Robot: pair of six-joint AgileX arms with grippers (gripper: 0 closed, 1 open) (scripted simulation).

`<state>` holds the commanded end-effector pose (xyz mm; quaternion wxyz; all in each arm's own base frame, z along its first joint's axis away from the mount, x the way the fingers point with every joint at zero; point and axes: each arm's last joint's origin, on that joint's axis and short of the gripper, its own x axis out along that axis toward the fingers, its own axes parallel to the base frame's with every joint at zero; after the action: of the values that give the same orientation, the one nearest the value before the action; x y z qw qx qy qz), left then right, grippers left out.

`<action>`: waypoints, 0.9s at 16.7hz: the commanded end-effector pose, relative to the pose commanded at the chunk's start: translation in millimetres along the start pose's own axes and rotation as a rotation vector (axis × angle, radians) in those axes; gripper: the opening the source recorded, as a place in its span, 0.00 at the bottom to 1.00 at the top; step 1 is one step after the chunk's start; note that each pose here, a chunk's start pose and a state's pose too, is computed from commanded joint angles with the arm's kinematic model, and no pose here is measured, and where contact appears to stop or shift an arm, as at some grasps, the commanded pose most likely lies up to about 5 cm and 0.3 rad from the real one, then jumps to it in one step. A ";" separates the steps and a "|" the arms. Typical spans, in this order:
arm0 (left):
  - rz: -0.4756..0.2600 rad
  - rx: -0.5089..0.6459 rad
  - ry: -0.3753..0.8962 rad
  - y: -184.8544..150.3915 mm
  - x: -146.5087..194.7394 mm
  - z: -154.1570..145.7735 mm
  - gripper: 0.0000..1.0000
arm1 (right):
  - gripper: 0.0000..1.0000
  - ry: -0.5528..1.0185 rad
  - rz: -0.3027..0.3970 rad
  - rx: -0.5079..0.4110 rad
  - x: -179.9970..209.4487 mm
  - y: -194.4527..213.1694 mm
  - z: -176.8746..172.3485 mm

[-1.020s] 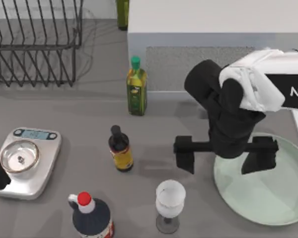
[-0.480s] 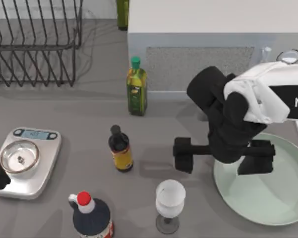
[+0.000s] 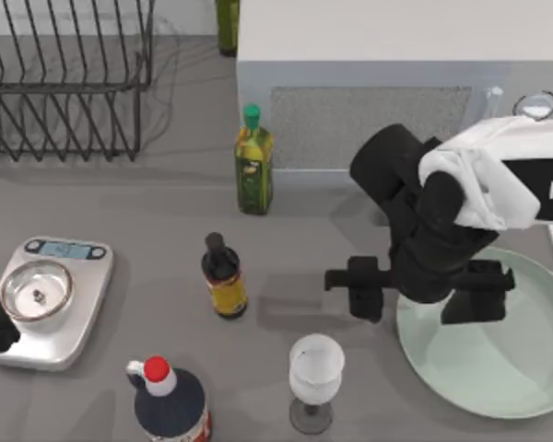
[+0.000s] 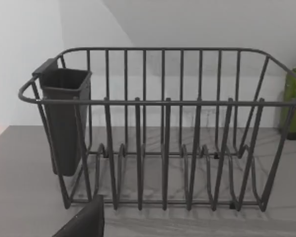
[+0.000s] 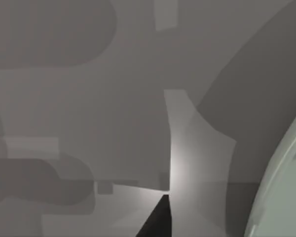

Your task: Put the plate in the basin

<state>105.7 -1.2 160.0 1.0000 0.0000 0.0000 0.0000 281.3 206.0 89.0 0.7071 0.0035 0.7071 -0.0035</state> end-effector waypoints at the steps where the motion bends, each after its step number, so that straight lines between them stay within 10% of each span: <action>1: 0.000 0.000 0.000 0.0 0.0 0.0 1.00 | 0.32 0.000 0.000 0.000 0.0 0.0 0.0; 5: 0.000 0.000 0.000 0.0 0.0 0.0 1.00 | 0.02 0.000 0.000 0.000 0.0 0.0 0.0; 15: 0.000 0.000 0.000 0.0 0.0 0.0 1.00 | 0.00 -0.096 0.046 0.008 -34.4 -4.0 4.9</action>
<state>105.7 -1.2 160.0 1.0000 0.0000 0.0000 0.0000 286.2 201.9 123.3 0.7399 0.0221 0.6722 0.0097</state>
